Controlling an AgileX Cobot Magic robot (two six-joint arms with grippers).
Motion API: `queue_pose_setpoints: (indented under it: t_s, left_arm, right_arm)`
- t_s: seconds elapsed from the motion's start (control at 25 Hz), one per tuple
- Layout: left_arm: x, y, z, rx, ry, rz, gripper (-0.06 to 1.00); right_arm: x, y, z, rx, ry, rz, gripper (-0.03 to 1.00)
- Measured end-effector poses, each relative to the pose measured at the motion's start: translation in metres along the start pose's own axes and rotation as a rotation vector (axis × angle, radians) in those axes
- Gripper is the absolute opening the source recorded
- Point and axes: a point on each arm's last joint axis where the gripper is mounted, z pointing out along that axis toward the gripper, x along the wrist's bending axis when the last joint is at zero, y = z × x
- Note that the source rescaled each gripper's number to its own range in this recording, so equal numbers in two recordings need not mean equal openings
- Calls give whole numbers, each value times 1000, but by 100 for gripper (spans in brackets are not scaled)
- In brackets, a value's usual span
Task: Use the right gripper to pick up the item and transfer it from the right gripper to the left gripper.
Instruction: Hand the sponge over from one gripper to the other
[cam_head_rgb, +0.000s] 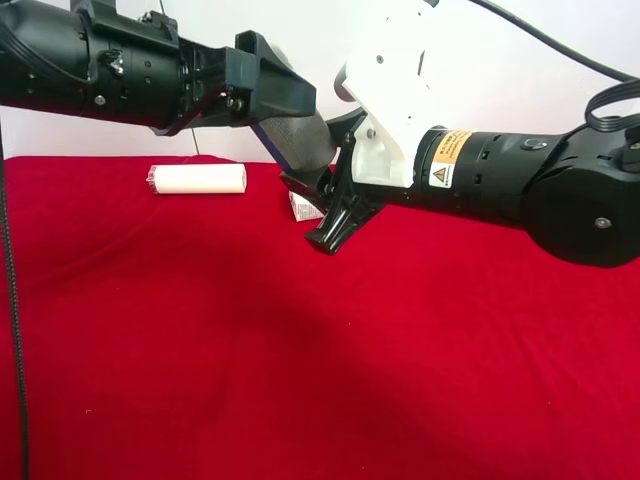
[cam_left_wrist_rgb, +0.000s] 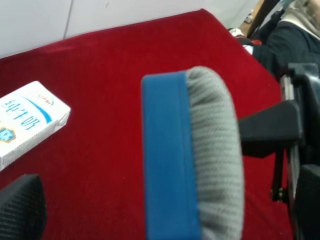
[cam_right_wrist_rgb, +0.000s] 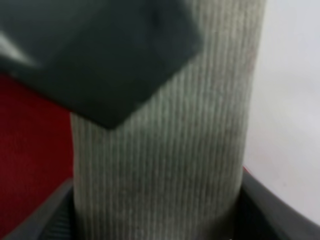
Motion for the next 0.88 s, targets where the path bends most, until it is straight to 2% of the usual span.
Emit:
queue_pose_setpoints:
  t_s: [0.16, 0.28, 0.4, 0.56, 0.6, 0.88]
  left_arm:
    - [-1, 1, 0, -3, -6, -1, 100]
    - [-1, 1, 0, -3, -6, 2, 91]
    - [-1, 1, 0, -2, -7, 2, 65]
    - [-2, 1, 0, 2, -12, 3, 6]
    - [-2, 1, 0, 1, -13, -3, 0]
    - [-2, 1, 0, 0, -13, -6, 1]
  right_arm:
    - [0, 0, 0, 0, 0, 0, 4]
    - [0, 0, 0, 0, 0, 0, 4]
    - [0, 0, 0, 0, 0, 0, 4]
    - [0, 0, 0, 0, 0, 1, 4]
    - [0, 0, 0, 0, 0, 1, 4]
    - [0, 0, 0, 0, 0, 1, 4]
